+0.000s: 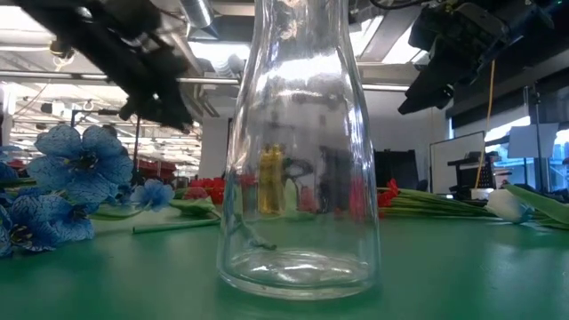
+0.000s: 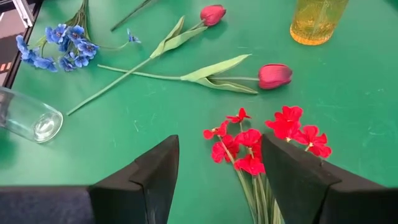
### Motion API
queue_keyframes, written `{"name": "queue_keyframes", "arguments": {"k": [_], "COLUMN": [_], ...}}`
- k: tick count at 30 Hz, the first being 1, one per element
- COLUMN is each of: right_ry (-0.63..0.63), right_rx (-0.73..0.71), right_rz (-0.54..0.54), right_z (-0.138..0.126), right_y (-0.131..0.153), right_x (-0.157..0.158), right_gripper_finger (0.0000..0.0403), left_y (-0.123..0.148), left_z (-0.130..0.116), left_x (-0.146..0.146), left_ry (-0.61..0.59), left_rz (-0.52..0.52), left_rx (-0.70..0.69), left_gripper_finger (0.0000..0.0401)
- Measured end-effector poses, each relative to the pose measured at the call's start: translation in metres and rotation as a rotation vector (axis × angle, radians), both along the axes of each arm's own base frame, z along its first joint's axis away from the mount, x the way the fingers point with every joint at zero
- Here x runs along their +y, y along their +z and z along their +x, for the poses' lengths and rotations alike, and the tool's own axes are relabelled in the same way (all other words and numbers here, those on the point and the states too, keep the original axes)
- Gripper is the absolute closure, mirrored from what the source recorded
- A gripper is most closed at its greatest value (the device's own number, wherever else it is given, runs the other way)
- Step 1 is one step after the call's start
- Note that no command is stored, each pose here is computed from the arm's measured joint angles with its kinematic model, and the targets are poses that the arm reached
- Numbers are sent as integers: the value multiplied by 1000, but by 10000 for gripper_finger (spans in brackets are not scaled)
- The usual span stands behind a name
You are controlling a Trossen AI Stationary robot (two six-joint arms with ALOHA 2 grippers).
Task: Sort flowers into vase by color
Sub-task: Put the left orange flower into the transparent vase
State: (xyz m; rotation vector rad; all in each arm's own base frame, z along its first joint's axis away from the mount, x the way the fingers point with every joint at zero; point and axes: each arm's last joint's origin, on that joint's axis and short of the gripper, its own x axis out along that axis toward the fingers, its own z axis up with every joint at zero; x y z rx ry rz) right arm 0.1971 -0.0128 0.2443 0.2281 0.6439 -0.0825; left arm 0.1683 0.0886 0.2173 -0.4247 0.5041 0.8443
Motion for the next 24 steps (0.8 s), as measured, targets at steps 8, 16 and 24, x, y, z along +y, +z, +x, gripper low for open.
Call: {"name": "queue_keyframes", "arguments": {"k": [8,16,24], "right_ry": [7,8,9], "right_rx": [1,1,1], "right_rz": [-9,-10,-9], "right_z": [0,0,0], "right_y": [0,0,0], "right_x": [0,0,0], "right_gripper_finger": [178,178,178], "left_y": [-9,-46,-78], "left_z": [19,28,29], "left_x": [59,94,103], "left_ry": [56,31,34], "left_rz": [-184,-353,-413], "left_rx": [294,474,601], "left_gripper_finger": [223,215,215]}}
